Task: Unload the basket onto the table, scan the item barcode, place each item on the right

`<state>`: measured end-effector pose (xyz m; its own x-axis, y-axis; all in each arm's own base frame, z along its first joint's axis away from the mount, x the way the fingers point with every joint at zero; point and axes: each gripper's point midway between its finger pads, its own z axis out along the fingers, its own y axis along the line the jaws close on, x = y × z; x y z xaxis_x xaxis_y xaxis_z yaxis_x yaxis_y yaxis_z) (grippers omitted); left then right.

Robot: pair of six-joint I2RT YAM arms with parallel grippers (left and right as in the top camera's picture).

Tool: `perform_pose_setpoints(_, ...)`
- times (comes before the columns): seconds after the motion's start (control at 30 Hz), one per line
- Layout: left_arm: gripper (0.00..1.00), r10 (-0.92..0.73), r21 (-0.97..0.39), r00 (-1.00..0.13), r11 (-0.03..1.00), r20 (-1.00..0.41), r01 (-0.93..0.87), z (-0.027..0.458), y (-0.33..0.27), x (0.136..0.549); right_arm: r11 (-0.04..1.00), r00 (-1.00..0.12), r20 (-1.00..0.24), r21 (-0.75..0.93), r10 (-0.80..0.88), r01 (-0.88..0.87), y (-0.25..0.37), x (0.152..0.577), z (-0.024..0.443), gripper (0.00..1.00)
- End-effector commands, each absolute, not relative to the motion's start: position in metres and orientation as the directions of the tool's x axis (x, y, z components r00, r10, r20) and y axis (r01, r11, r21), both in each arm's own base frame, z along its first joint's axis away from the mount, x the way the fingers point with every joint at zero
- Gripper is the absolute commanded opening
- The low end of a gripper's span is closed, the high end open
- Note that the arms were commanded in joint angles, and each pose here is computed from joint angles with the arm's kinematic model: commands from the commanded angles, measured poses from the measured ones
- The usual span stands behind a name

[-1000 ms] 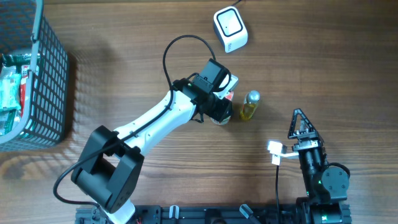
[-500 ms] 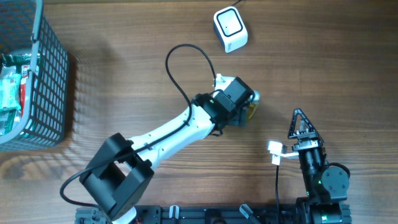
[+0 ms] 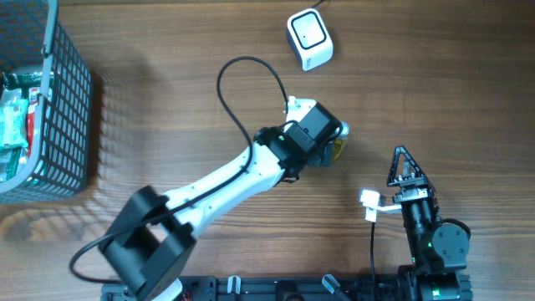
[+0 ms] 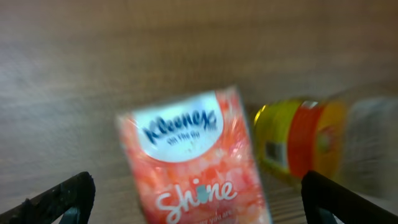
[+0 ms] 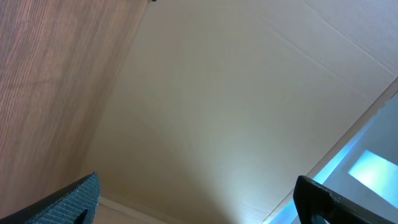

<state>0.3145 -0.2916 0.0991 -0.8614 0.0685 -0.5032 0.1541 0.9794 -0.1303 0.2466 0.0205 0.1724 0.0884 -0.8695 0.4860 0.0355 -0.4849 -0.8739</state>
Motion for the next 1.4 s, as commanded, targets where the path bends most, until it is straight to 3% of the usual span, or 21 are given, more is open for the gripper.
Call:
perform_pose_setpoints(0.0, 1.0, -0.046, -0.182, -0.793, 0.98, -0.607, 0.083, 0.145, -0.271, 0.338, -0.52, 0.101, 0.522, -0.853, -0.847, 0.044, 0.023, 0.247, 0.172, 1.0)
perform_pose_setpoints(0.33, 1.0, -0.267, -0.315, -0.64, 0.948, -0.721, -0.041, 0.224, -0.21, 0.381, -0.52, 0.101, 0.522, -0.853, -0.847, 0.044, 0.023, 0.247, 0.172, 1.0)
perform_pose_setpoints(0.47, 1.0, -0.396, -0.391, -0.476, 0.913, -0.785, -0.115, 0.298, -0.128, 0.402, -0.52, 0.101, 0.522, -0.853, -0.847, 0.044, 0.023, 0.247, 0.172, 1.0)
perform_pose_setpoints(0.6, 1.0, -0.37, -0.371, -0.272, 0.927, -0.888, -0.051, 0.403, -0.044, 0.402, -0.52, 0.101, 0.522, -0.853, -0.847, 0.044, 0.023, 0.247, 0.172, 1.0)
perform_pose_setpoints(0.7, 1.0, -0.321, -0.3, -0.108, 0.938, -0.941, -0.175, 0.459, 0.035, 0.39, -0.52, 0.101, 0.522, -0.853, -0.847, 0.044, 0.023, 0.247, 0.172, 1.0)
perform_pose_setpoints(0.83, 1.0, -0.232, -0.22, 0.018, 0.889, -0.972, -0.403, 0.493, 0.137, 0.359, -0.52, 0.101, 0.522, -0.853, -0.847, 0.044, 0.023, 0.247, 0.172, 1.0)
perform_pose_setpoints(0.97, 1.0, -0.218, -0.192, 0.025, 0.793, -0.976, -0.578, 0.483, 0.214, 0.333, -0.52, 0.101, 0.522, -0.853, -0.847, 0.044, 0.023, 0.247, 0.172, 1.0)
perform_pose_setpoints(1.17, 1.0, -0.307, -0.172, -0.093, 0.732, -0.947, -0.659, 0.422, 0.283, 0.333, -0.52, 0.101, 0.522, -0.853, -0.847, 0.044, 0.023, 0.247, 0.172, 1.0)
perform_pose_setpoints(1.37, 0.99, -0.329, -0.016, -0.366, 0.763, -0.871, -0.646, 0.33, 0.318, 0.357, -0.52, 0.101, 0.522, -0.853, -0.847, 0.044, 0.023, 0.247, 0.172, 1.0)
